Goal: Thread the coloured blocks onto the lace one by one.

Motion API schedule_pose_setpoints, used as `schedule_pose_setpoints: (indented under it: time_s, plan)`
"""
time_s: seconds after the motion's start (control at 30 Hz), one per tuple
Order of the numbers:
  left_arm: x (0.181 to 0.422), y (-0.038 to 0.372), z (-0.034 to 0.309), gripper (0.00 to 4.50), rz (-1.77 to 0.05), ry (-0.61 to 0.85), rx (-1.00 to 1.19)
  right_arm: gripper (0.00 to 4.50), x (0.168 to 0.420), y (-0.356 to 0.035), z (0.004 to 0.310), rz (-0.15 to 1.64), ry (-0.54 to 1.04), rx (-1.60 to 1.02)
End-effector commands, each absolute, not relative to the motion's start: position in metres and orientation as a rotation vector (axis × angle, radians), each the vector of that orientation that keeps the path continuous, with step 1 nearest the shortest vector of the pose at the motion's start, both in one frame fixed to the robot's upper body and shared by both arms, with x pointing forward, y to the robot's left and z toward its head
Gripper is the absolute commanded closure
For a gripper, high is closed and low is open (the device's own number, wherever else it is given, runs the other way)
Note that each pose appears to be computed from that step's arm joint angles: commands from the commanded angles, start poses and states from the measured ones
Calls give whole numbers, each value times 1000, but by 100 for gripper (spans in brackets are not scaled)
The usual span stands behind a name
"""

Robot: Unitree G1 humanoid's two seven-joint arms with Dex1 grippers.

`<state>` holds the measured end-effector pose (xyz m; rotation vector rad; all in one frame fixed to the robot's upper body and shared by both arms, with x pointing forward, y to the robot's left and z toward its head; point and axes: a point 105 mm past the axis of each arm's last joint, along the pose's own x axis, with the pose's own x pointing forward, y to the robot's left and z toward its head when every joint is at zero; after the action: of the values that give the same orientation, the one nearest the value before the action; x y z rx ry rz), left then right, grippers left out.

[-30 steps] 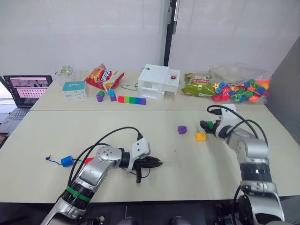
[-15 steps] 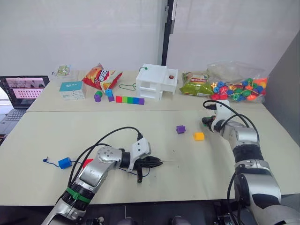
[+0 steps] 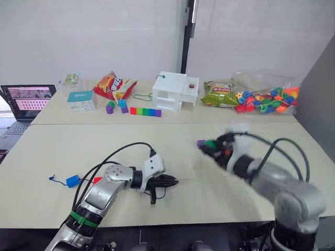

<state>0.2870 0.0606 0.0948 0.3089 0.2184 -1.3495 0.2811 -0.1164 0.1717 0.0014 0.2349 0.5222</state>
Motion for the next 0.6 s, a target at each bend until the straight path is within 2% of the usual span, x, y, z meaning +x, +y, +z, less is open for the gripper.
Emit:
schedule_pose_setpoints:
  time_s: [0.03, 0.27, 0.43, 0.5, 0.6]
  plan:
    - [289, 61, 105, 450, -1353, 183, 302, 332, 259, -112, 139, 430, 342, -81]
    - [289, 62, 107, 450, -1362, 184, 307, 332, 251, -99, 97, 368, 473, 0]
    - [288, 64, 107, 450, -1362, 188, 317, 332, 261, -102, 106, 324, 403, 79]
    - [288, 65, 107, 450, -1362, 189, 318, 227, 261, -106, 110, 310, 385, 99]
    - [287, 66, 107, 450, -1360, 190, 320, 123, 263, -113, 119, 323, 362, 100]
